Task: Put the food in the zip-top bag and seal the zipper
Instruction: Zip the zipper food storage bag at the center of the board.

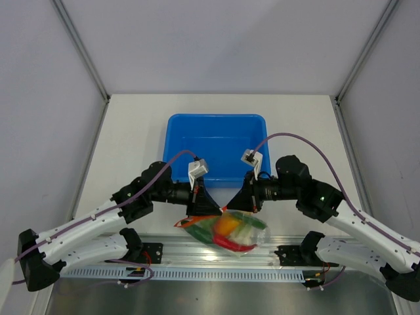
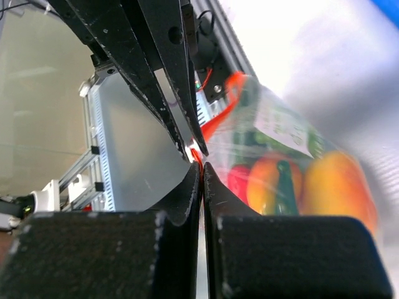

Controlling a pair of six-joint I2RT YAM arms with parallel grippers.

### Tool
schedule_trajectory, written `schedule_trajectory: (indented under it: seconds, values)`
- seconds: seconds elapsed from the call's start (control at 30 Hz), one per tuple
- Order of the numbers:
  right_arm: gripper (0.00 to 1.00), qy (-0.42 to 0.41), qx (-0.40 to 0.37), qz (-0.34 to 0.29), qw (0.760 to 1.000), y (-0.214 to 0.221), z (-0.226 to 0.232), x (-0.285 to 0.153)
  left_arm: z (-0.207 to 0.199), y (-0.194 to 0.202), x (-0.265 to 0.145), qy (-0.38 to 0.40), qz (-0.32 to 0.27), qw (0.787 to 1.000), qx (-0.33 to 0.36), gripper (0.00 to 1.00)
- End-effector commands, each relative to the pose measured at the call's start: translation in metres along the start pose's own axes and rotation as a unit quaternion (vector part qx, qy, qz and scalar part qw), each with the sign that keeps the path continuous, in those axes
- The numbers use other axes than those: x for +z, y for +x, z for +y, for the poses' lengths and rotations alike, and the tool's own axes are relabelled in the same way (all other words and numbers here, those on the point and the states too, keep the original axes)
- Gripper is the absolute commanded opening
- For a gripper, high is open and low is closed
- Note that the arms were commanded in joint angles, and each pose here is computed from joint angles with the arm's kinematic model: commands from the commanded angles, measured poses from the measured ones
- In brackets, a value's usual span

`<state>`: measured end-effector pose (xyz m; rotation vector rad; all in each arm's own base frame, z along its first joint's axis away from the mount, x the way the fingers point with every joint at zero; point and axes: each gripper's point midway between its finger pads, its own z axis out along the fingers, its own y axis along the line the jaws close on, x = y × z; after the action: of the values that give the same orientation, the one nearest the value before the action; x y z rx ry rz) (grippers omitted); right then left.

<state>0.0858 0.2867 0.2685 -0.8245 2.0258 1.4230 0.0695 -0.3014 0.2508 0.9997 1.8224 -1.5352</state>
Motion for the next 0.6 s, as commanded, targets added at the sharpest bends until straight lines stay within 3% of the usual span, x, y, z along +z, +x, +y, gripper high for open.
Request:
schedule_trajectory:
  seconds: [0.0,0.57]
  values:
    - [0.0,0.034,-0.04,-0.062,0.997,-0.032,0.002,-0.019,-0.005,0.01,-0.007,0.012,0.012,1.0,0.006,0.01]
    - [0.0,0.097,-0.02,-0.106,0.989,-0.045,-0.029,-0.06,-0.002,0.024,-0.017,-0.007,0.017,1.0,0.0,0.01]
